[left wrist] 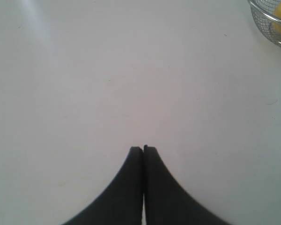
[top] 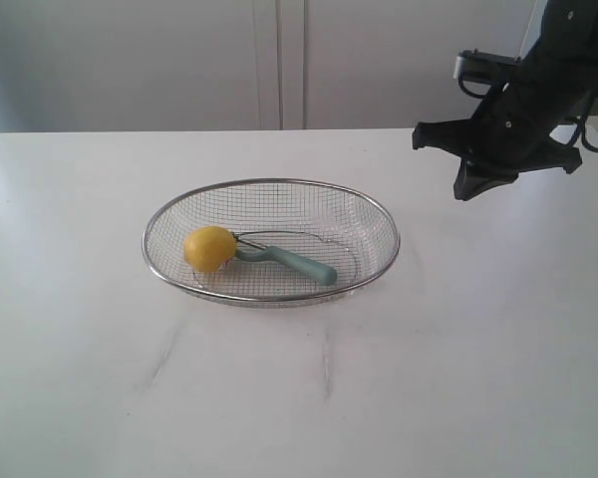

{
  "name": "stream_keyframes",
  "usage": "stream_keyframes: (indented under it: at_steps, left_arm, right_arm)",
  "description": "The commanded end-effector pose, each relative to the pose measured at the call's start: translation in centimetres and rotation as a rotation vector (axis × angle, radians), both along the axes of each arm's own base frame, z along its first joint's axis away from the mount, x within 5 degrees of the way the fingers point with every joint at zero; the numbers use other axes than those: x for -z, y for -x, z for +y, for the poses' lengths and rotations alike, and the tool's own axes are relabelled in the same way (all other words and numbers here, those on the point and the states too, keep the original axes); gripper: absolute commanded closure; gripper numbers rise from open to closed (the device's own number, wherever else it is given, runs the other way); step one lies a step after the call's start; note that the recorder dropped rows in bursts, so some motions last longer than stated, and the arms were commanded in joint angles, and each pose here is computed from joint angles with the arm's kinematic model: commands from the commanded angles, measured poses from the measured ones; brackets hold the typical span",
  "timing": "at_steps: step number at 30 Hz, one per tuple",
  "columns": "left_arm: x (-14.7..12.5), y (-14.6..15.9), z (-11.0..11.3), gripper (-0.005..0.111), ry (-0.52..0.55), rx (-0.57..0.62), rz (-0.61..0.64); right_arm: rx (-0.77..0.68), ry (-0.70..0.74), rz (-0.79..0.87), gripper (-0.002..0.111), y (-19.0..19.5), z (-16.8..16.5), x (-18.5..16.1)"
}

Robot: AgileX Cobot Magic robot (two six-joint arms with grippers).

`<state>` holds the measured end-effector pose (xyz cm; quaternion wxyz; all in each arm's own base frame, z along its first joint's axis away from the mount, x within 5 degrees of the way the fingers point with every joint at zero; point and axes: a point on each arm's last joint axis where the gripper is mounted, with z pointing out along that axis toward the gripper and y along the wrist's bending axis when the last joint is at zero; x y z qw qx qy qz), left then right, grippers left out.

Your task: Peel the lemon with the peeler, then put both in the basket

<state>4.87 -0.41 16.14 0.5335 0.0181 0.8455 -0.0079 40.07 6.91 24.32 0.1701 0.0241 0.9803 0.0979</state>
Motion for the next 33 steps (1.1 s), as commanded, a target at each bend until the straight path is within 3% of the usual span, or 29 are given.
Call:
stream_keyframes:
  at_steps: [1, 8, 16, 25, 33]
  left_arm:
    - [0.2, 0.0, 0.0, 0.107, 0.007, -0.003, 0.005]
    - [0.2, 0.0, 0.0, 0.107, 0.007, -0.003, 0.005]
    - [0.2, 0.0, 0.0, 0.107, 0.007, -0.003, 0.005]
    - [0.2, 0.0, 0.0, 0.107, 0.007, -0.003, 0.005]
    - [0.2, 0.0, 0.0, 0.107, 0.007, -0.003, 0.005]
  right_arm:
    - [0.001, 0.007, -0.011, 0.108, -0.1, -0.2, -0.2]
    - [0.001, 0.006, -0.019, 0.108, 0.0, -0.2, -0.5]
    - [-0.006, 0.015, -0.116, 0.108, 1.4, -0.5, -4.3]
    - [-0.061, 0.038, -0.269, 0.108, 4.0, -1.0, -9.4]
    - [-0.045, 0.055, -0.410, 0.108, 7.7, -1.8, -10.6]
